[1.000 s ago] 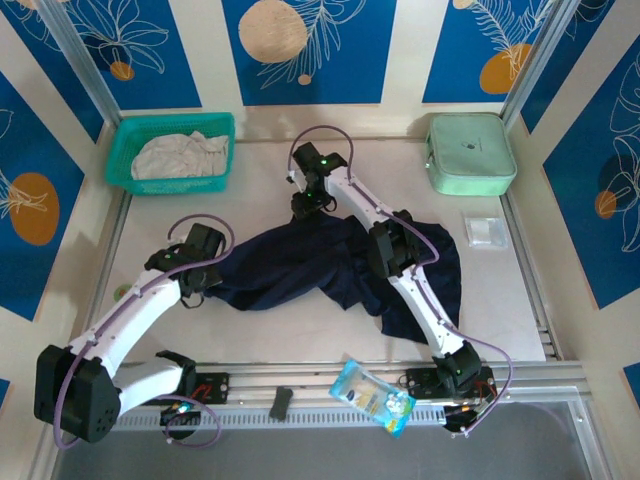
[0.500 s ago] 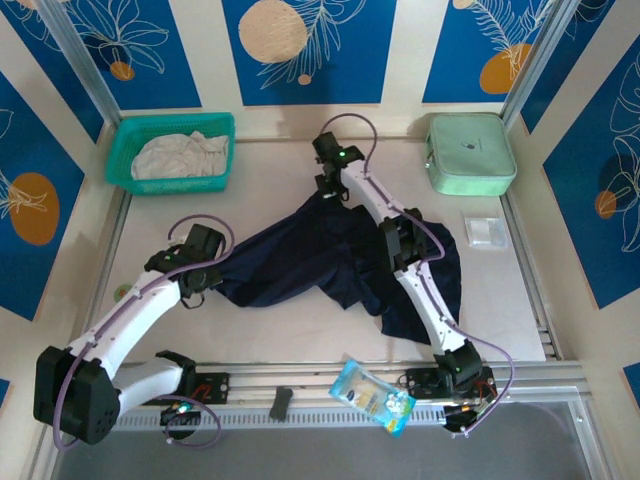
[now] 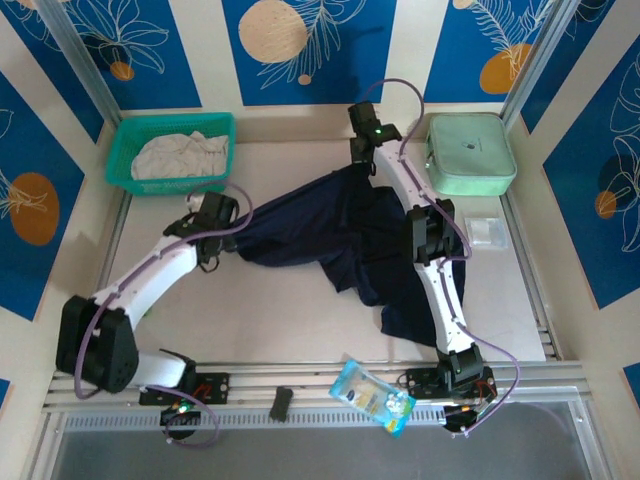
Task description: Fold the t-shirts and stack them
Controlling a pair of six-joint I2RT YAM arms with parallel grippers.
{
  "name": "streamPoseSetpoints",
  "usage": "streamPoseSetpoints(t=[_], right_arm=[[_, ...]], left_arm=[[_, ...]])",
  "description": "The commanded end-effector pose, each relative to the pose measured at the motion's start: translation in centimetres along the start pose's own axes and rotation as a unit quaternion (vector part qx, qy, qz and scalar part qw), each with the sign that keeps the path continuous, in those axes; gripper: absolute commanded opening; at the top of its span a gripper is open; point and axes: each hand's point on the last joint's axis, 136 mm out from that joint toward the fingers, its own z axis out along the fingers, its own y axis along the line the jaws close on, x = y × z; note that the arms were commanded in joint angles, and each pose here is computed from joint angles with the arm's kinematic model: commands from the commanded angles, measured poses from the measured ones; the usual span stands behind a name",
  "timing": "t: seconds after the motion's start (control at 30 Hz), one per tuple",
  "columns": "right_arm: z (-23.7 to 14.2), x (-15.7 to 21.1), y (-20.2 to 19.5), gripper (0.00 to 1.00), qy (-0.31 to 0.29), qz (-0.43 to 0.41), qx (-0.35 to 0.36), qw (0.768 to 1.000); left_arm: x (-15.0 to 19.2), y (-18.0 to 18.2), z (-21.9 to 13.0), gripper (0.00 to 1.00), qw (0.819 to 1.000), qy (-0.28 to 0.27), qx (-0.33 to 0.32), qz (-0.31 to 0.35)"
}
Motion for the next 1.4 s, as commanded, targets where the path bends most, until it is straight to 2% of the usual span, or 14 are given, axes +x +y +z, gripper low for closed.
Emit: streamPoseSetpoints(t=[0.0, 0.07, 0.2, 0.3, 0.37, 0.43, 0.63, 0.8, 0.83, 0.9, 1.03, 1.07, 1.23, 1.37], right_arm=[[-2.7, -5.5, -6.5, 0.0, -0.09, 0.061, 0.092, 0.99], [-2.9, -6.1, -4.8, 0.0, -0.099, 0.051, 0.052, 0.992], [-3.5, -6.2, 0.7, 0.02, -0.1, 0.004, -0.081, 0.992], [-4.8, -5.4, 2.8, 0.27, -0.092, -0.025, -0.134, 0.986], [-5.4, -4.5, 2.1, 0.37, -0.077, -0.023, -0.129, 0.988], [-5.8, -3.0, 0.4, 0.41, -0.048, -0.007, -0.119, 0.992], [-5.6, 4.5, -5.3, 0.37, 0.056, 0.043, -0.089, 0.994], [-5.7, 12.2, -5.2, 0.35, 0.136, 0.047, -0.113, 0.983], [-5.8, 13.8, -5.0, 0.36, 0.152, 0.051, -0.119, 0.98], [-6.2, 16.4, -4.6, 0.36, 0.177, 0.063, -0.131, 0.973], [-6.8, 20.4, -3.8, 0.36, 0.215, 0.085, -0.148, 0.962], [-7.1, 21.1, -3.6, 0.36, 0.22, 0.088, -0.153, 0.959], [-8.6, 22.5, -2.9, 0.36, 0.229, 0.099, -0.177, 0.952], [-9.6, 22.5, -3.2, 0.36, 0.227, 0.115, -0.186, 0.949]], left_arm=[[-3.6, 1.7, -0.3, 0.0, 0.996, -0.036, -0.072, 0.04], [-5.0, 1.2, -0.2, 0.0, 0.995, -0.046, -0.08, 0.047], [-6.2, 1.1, 0.1, 0.0, 0.993, -0.051, -0.098, 0.052], [-5.9, 1.6, 0.3, 0.0, 0.992, -0.046, -0.111, 0.05], [-5.5, 2.0, 0.4, 0.0, 0.991, -0.042, -0.116, 0.048], [-5.2, 2.3, 0.4, 0.0, 0.991, -0.04, -0.121, 0.046], [-4.9, 2.1, 1.1, 0.0, 0.992, -0.04, -0.114, 0.046], [-7.0, -1.1, 2.4, 0.0, 0.994, -0.049, -0.071, 0.07], [-7.6, -1.8, 2.7, 0.02, 0.994, -0.049, -0.065, 0.076], [-8.9, -3.1, 3.1, 0.17, 0.994, -0.053, -0.052, 0.085], [-11.2, -5.7, 3.1, 0.65, 0.994, -0.054, -0.02, 0.089], [-11.6, -6.2, 2.8, 0.74, 0.994, -0.054, -0.015, 0.091], [-11.5, -9.1, -0.7, 0.92, 0.99, -0.065, 0.013, 0.125], [-8.4, -14.1, -4.4, 0.91, 0.98, -0.039, 0.083, 0.177]])
